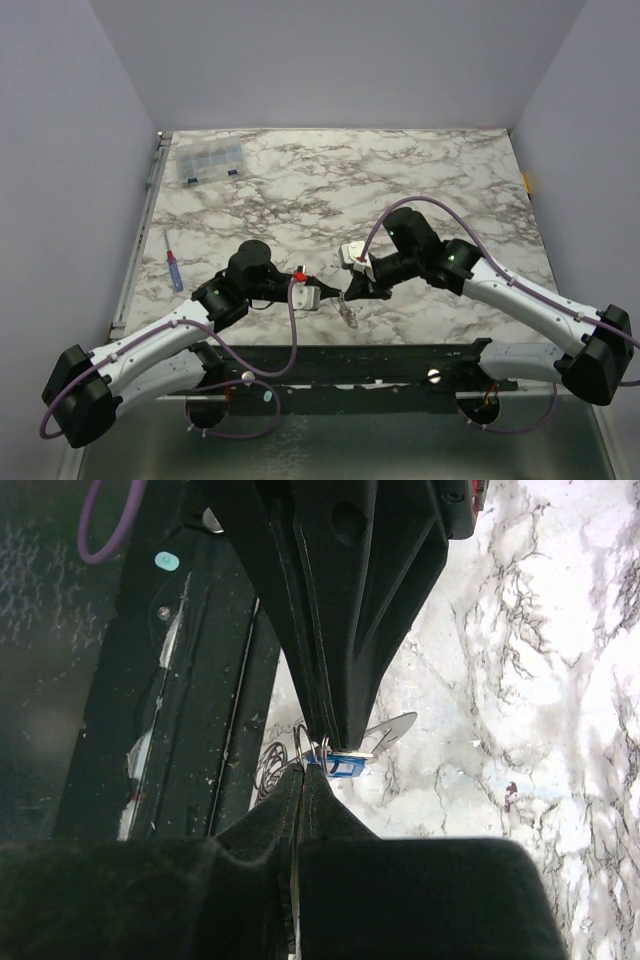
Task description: Put the keys on the keyring
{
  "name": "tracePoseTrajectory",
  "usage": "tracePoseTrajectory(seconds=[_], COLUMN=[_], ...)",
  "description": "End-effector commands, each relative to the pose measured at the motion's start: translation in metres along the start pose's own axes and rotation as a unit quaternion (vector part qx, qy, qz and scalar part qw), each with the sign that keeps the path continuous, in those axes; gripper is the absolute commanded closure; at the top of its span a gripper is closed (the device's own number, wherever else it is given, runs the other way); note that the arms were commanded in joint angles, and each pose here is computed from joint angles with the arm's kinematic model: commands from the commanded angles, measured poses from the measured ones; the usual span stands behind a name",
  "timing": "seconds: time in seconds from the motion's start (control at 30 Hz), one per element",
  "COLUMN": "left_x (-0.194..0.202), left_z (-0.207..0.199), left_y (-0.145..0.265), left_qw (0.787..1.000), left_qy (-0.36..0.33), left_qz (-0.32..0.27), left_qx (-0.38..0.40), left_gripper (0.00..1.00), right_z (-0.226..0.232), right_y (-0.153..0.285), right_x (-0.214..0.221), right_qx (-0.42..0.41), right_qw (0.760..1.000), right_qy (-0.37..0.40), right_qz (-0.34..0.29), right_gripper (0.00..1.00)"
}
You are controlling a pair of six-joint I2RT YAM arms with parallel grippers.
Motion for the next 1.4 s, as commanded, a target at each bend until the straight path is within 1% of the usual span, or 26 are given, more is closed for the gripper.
tracePoseTrajectory(seconds=[0.0,0.63,1.0,1.37], left_x=[-0.008,-0.015,-0.018,-0.014], left_z=[-0.011,-0.020,-0.022,-0.005], left_y=[-0.002,-0.002,-0.001,0.000], left_qw=[0.999,0.998,0.998,1.000], left_qy=[-0.008,-0.009,-0.014,-0.017], left_qz=[-0.013,-0.018,-0.022,-0.003], left_qx=[0.036,0.051,0.054,0.000], left_gripper=[1.00,1.00,1.00,1.00], right_z=[-0.003,-0.004,-0.002,0.001], right_y=[0.001,0.009,0.006,0.004], right_x=[-0.009,-0.009,-0.008,-0.009], right_qx=[-0.003,0.019,0.010,-0.004], right_qw=[1.000,1.000,1.000,1.000], right_qy=[0.007,0.013,0.007,0.009], right_qz=[-0.015,-0.004,-0.008,-0.017], right_gripper=[0.99,1.00,0.99,0.99])
Point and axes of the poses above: each gripper's point midway between its finger pads, its own y axis back along the fingers, its own z axis along the line the jaws close on, x = y × z, the point moved 3 cm from there along y, back along the fingers, and after that the axes turned 13 degrees about y, right-handed, at the moved point
